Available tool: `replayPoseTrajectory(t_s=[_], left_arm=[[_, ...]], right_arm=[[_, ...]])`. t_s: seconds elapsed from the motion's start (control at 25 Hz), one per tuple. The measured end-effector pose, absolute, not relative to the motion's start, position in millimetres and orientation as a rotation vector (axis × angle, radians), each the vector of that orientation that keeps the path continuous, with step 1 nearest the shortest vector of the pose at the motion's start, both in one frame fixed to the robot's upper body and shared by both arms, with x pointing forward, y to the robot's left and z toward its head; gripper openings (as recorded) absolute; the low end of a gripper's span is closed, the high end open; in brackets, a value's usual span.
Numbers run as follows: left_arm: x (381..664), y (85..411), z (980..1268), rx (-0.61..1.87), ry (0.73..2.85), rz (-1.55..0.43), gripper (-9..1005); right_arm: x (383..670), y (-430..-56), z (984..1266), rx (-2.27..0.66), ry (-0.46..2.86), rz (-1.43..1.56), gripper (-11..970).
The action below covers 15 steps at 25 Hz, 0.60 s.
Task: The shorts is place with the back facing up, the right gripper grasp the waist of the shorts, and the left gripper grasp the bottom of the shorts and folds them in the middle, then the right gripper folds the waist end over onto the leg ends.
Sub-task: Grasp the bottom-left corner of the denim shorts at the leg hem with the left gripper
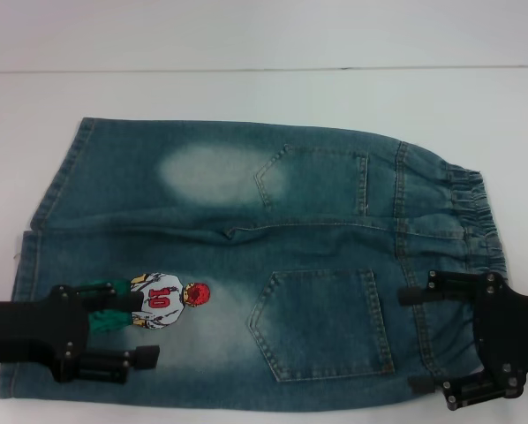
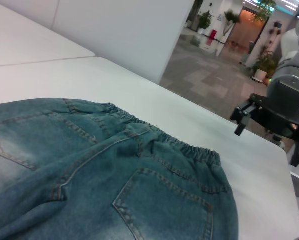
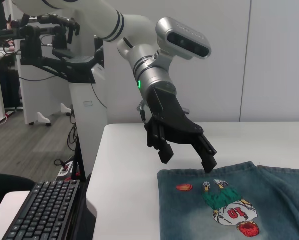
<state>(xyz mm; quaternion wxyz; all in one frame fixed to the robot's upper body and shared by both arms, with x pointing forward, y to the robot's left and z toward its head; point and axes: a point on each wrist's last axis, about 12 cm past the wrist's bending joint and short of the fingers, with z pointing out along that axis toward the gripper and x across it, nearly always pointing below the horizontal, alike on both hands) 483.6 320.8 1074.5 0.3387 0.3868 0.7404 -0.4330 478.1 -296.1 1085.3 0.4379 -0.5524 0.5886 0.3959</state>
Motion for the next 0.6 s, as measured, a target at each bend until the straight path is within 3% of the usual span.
replayPoseTrajectory(t_s=[0.36,0.6], left_arm=[[491,323,1084,0.866,2.053,-1.139,918],[499,331,1105,0.701,2.235,-1.17,915]], right_arm=[[476,-301,1085,-1.364,1.476,0.967,924],[478,-305,1085,-1.362,1.491,0.941,923]])
